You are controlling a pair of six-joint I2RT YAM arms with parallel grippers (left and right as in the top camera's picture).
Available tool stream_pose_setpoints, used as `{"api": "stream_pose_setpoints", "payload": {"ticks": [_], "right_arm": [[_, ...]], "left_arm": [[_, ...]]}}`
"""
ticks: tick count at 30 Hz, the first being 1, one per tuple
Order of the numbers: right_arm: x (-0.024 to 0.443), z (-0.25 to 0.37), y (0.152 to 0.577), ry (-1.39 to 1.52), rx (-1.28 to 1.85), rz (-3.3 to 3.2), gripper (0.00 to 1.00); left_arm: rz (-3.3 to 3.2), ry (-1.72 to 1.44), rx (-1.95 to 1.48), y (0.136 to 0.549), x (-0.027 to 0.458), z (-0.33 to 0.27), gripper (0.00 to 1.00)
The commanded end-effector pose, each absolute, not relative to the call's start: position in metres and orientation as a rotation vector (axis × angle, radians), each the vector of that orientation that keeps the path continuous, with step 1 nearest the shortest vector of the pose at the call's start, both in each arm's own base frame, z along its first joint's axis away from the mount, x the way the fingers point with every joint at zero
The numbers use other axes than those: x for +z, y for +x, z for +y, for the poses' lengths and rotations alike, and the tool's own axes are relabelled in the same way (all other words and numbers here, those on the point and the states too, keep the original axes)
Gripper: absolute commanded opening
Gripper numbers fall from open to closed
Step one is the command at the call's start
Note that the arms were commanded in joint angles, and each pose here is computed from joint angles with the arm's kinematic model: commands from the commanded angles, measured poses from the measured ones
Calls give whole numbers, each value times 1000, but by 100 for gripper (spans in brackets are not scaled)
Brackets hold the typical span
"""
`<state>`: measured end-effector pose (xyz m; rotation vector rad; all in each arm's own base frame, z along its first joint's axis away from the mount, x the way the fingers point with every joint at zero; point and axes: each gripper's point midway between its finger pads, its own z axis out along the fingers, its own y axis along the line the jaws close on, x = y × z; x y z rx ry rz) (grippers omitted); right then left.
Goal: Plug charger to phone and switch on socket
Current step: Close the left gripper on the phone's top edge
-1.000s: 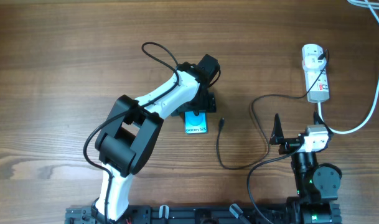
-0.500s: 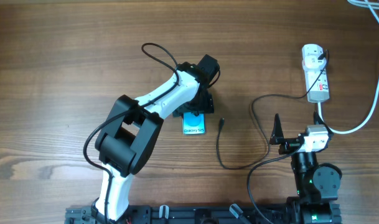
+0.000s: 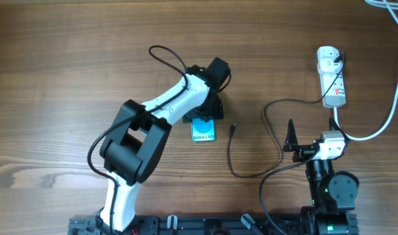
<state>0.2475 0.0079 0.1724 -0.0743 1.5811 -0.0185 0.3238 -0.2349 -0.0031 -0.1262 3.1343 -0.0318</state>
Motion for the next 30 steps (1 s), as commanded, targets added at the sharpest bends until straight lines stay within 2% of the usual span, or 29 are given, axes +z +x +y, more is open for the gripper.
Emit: {"api": "stream_pose_setpoints", "payload": {"ticks": [1, 7, 11, 20, 23, 30], "right_arm": [[174, 9, 247, -94, -26, 1574, 100], [174, 9, 247, -94, -26, 1574, 100], [174, 9, 247, -94, -26, 1574, 100], [174, 9, 247, -94, -26, 1574, 100], [174, 9, 247, -94, -26, 1574, 100], [174, 9, 247, -94, -26, 1574, 100]], "left_arm": [[3222, -141, -47, 308, -26, -239, 78], [3211, -148, -83, 314, -13, -243, 78], [3193, -146, -112, 320, 2, -247, 73], [3180, -138, -152, 319, 21, -248, 74], [3193, -160, -251, 319, 33, -253, 74], [3179, -251, -733, 326, 88, -268, 75]]}}
